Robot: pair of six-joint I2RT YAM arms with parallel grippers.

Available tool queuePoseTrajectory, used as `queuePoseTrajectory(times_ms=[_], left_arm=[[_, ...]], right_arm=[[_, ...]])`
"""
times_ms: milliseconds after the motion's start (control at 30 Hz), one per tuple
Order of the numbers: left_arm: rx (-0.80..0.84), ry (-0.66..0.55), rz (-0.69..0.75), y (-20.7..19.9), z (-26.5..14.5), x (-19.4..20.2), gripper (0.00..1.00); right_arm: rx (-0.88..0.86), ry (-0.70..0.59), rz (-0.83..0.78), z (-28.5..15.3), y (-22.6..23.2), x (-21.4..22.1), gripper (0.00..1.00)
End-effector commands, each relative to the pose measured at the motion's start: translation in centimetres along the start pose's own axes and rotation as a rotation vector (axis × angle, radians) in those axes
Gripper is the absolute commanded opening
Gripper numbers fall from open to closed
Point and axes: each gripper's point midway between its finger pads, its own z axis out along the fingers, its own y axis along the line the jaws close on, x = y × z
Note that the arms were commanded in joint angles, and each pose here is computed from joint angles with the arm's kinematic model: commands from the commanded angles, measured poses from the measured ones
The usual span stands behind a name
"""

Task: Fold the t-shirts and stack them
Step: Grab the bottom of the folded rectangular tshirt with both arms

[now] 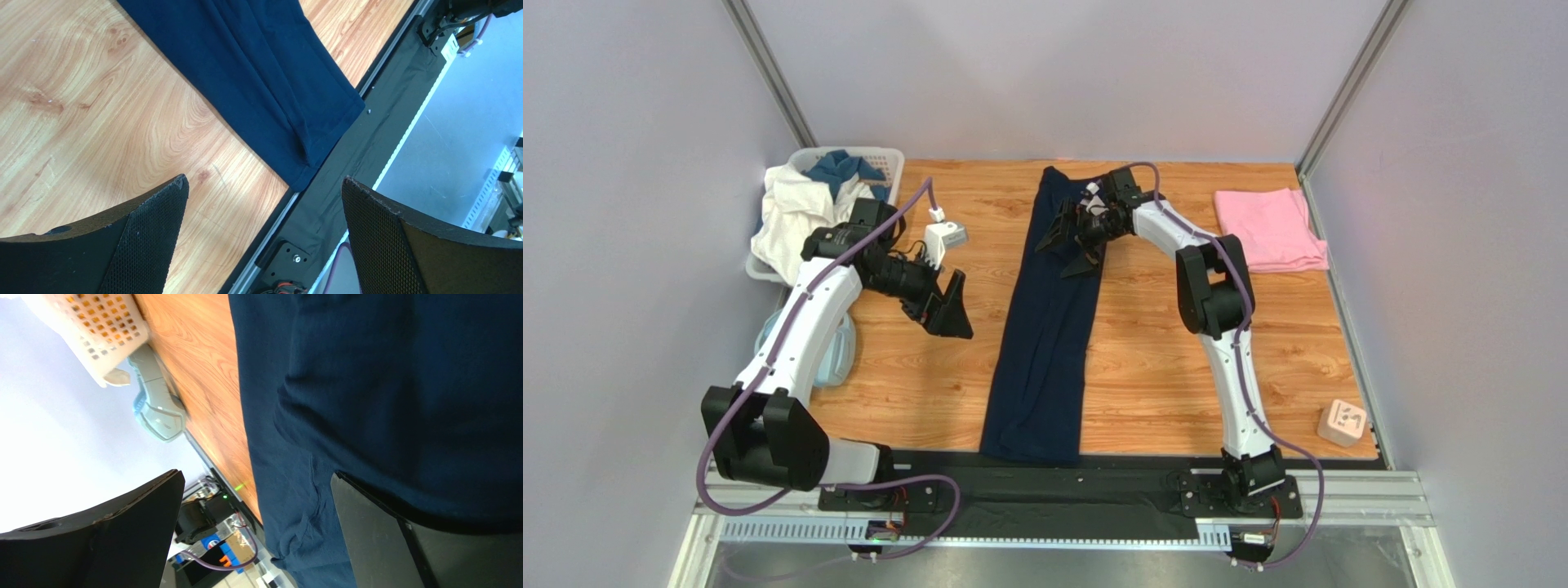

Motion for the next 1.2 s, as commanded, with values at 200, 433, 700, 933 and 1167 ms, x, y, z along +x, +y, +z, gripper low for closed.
queuePoseTrajectory(times_ms=[200,433,700,933,1167], left_arm=[[-0.036,-0.018,0.085,0.1,-1.2,-1.1,1.0],[-0.024,0.004,0.066,0.9,-0.5,-1.0,1.0],[-0.015,-0.007,0.069,0.5,-0.6,-1.1,1.0],[-0.023,-0.066,0.126,-1.9,-2.7,-1.8,1.0],[-0.009,-0.181,0.183,-4.9,-4.4,-1.8,1.0]], right_arm=[[-0.158,-0.021,0.119,1.8,-3.1,-7.2,1.0],[-0.328,-0.106,0.069,-1.2,-1.5,-11.6,1.0],[-0.434,-0.109,-0.114,-6.2,6.2,-10.1,1.0],[-0.312,-0.205,-0.306,-13.1,14.5,-4.7,1.0],[0.183,-0.111,-0.257,-10.5,5.6,10.9,1.0]])
